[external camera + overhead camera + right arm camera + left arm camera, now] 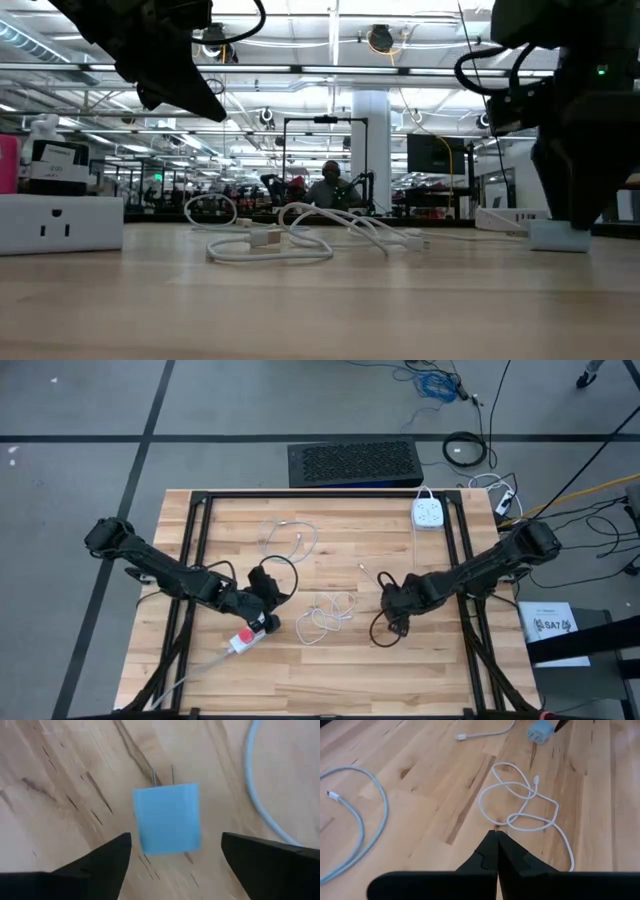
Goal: Insert USB
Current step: Insert the blue charger adapter into the top white outlet extension
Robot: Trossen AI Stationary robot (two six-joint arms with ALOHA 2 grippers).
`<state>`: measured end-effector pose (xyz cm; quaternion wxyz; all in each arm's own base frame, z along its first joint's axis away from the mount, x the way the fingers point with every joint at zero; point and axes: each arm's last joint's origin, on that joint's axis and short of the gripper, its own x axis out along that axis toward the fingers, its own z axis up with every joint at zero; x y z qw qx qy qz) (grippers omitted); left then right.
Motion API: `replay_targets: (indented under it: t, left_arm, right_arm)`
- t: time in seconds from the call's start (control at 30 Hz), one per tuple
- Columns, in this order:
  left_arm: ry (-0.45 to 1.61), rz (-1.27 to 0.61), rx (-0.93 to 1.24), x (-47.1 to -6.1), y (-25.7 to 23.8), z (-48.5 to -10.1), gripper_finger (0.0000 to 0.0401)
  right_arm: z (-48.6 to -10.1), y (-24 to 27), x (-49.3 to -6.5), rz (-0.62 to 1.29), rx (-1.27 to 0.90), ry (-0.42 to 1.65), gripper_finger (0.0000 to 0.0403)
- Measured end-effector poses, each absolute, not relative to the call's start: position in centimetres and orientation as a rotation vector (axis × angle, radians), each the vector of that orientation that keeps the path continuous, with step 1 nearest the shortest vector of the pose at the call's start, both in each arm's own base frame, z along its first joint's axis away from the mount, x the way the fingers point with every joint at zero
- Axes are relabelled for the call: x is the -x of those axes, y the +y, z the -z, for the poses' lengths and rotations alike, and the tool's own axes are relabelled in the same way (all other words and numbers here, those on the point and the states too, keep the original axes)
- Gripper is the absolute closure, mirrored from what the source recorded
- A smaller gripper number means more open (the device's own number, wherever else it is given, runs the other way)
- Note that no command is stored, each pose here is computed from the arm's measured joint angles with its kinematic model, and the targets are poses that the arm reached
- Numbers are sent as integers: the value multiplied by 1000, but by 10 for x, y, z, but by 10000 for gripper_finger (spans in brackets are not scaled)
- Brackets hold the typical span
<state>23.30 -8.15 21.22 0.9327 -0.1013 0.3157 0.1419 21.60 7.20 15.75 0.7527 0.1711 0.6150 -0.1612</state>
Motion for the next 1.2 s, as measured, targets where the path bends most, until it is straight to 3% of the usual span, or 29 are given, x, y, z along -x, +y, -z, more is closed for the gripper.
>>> replay_targets:
  t: [0.13, 0.27, 0.37, 0.6, 0.67, 0.73, 0.87, 1.2]
  left_arm:
    - [646, -288, 201, -233, -82, -212, 401]
    - [647, -287, 201, -233, -82, -212, 401]
    - [647, -287, 200, -233, -82, -212, 401]
    - [649, -282, 183, -233, -82, -212, 401]
    - [650, -280, 179, -233, -82, -212, 401]
    - [649, -280, 178, -233, -82, -212, 401]
    - [653, -276, 176, -233, -82, -212, 401]
    - [678, -253, 171, -231, -85, -211, 401]
  right_arm:
    - [-149, 72, -216, 327, -418, 1302, 99]
    - [-144, 70, -212, 362, -433, 1315, 132]
    - [-138, 67, -207, 383, -422, 1324, 189]
    - [-135, 60, -202, 405, -409, 1330, 363]
    - [-140, 60, -205, 400, -411, 1324, 392]
    - [-147, 60, -207, 377, -417, 1322, 388]
    - [-160, 61, -209, 317, -416, 1317, 341]
    - [-172, 60, -213, 153, -156, 1292, 171]
